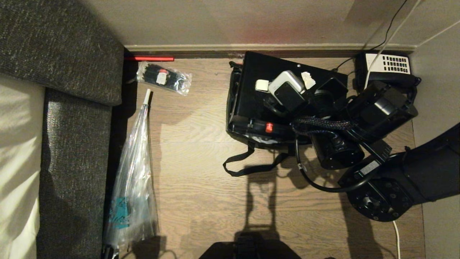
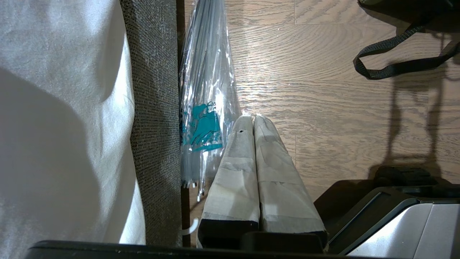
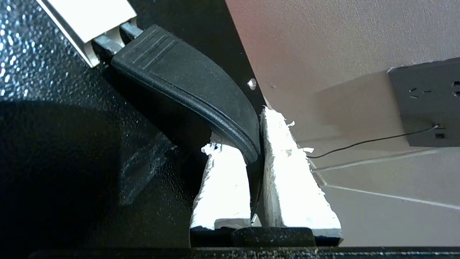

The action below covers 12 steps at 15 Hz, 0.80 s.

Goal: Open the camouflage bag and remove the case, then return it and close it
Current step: Place the black box back

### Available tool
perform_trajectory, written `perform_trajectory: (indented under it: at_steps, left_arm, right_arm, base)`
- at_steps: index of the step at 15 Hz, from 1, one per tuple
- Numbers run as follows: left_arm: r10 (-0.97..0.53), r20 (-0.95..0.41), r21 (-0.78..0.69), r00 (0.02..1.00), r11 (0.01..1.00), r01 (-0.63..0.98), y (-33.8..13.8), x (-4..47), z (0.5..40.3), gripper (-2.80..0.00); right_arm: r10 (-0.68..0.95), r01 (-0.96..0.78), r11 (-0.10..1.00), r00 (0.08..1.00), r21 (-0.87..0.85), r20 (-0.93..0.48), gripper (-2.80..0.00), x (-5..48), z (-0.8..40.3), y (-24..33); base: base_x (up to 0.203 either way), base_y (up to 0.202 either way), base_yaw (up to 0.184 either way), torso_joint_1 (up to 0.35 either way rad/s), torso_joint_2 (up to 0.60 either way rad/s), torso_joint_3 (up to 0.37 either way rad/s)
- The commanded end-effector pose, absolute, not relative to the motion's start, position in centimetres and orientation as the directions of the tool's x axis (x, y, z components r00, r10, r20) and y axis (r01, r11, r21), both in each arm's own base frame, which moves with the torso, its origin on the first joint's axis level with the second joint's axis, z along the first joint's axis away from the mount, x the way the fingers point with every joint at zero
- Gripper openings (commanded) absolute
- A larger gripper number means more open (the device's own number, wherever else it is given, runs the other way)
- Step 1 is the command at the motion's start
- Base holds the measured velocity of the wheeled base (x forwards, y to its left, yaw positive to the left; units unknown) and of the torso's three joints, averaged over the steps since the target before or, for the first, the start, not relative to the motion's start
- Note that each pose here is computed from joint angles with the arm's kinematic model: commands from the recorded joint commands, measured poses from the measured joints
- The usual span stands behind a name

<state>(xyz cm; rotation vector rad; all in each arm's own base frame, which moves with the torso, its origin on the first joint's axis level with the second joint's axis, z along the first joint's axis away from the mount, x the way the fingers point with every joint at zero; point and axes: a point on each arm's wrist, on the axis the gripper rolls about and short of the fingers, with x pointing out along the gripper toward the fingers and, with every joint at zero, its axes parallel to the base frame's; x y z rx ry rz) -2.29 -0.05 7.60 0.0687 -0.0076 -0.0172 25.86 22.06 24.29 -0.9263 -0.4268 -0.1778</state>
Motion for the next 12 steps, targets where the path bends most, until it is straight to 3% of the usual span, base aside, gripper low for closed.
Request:
perform_trajectory:
  at_steps: [1,12]
  left_arm:
    - [-0.017,0.005,0.069,1.0,0.997,0.017,0.0,-2.3,7.6,-2.8]
    - [-0.018,0.005,0.069,1.0,0.997,0.017,0.0,-2.3,7.6,-2.8]
  right_arm:
    - [0.026,0.332,0.584,0.904,-0.741,0.426,-2.8,26.0,24.0,22.0]
    - [0.028,0.298,0.538,0.929,-0.788,0.37,-2.8,27.1,21.2,22.3]
  base:
    - [0.0,0.0,0.0,0.0,0.0,0.0]
    - [0.0,0.0,0.0,0.0,0.0,0.0]
